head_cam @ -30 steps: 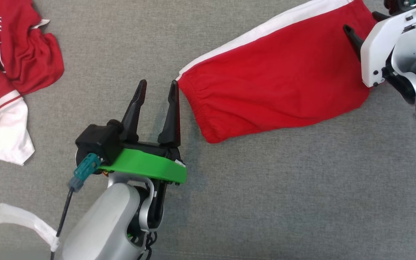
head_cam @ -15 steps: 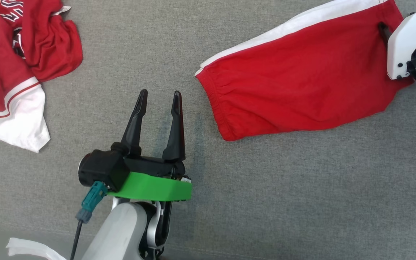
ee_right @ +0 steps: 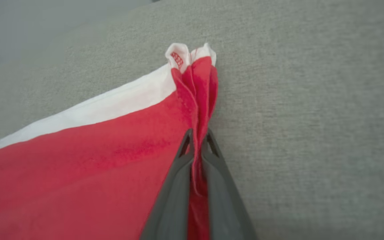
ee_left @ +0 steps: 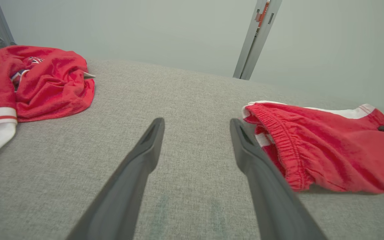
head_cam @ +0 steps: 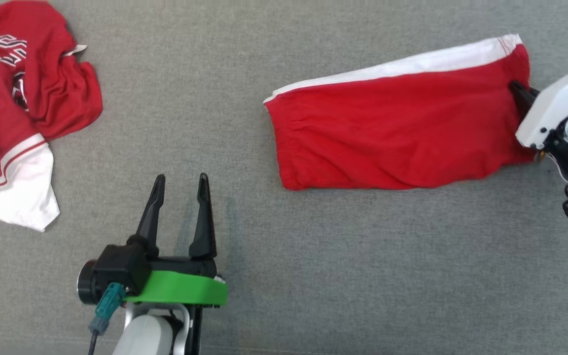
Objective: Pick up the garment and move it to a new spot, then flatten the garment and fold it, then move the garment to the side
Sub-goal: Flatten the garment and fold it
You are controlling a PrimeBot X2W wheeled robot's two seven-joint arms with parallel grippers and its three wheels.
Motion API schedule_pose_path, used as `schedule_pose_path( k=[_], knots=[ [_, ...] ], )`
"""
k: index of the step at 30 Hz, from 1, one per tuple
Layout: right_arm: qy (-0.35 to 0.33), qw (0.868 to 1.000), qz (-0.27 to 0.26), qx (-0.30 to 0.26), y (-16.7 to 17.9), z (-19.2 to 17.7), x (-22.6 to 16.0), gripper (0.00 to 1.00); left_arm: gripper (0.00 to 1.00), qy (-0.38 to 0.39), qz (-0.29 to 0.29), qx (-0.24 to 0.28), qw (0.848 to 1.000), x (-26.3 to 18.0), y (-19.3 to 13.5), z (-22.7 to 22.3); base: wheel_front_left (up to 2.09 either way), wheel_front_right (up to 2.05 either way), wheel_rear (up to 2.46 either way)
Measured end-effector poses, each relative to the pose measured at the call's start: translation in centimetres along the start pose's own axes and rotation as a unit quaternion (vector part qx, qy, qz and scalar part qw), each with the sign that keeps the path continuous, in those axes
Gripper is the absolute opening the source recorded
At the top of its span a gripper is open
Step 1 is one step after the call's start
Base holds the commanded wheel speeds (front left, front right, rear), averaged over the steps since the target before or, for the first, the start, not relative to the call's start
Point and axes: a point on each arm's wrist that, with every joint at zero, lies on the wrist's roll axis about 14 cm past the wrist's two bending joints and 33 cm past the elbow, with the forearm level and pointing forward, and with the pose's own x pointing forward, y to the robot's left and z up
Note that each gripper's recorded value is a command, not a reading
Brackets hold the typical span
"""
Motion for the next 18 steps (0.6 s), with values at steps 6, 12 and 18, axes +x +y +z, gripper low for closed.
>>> schedule_pose_path(
  k=[6,12,18],
  knots=[
    [-0.049,0.995,-0.071,0.057,-6.3,2.4,-5.7,0.0,1.0,-0.012,-0.005,0.004,1.0,-1.5,0.2,1.0,0.0,0.0,0.0],
    [-0.104,0.986,-0.102,0.081,-8.7,5.8,-9.8,0.0,1.0,-0.027,-0.022,-0.007,0.999,-2.4,-1.0,2.0,0.0,0.0,0.0],
    [-0.105,0.993,-0.025,0.047,-1.3,7.0,-8.5,0.0,1.0,-0.025,-0.032,-0.017,0.999,-3.1,-1.8,1.9,0.0,0.0,0.0]
  ],
)
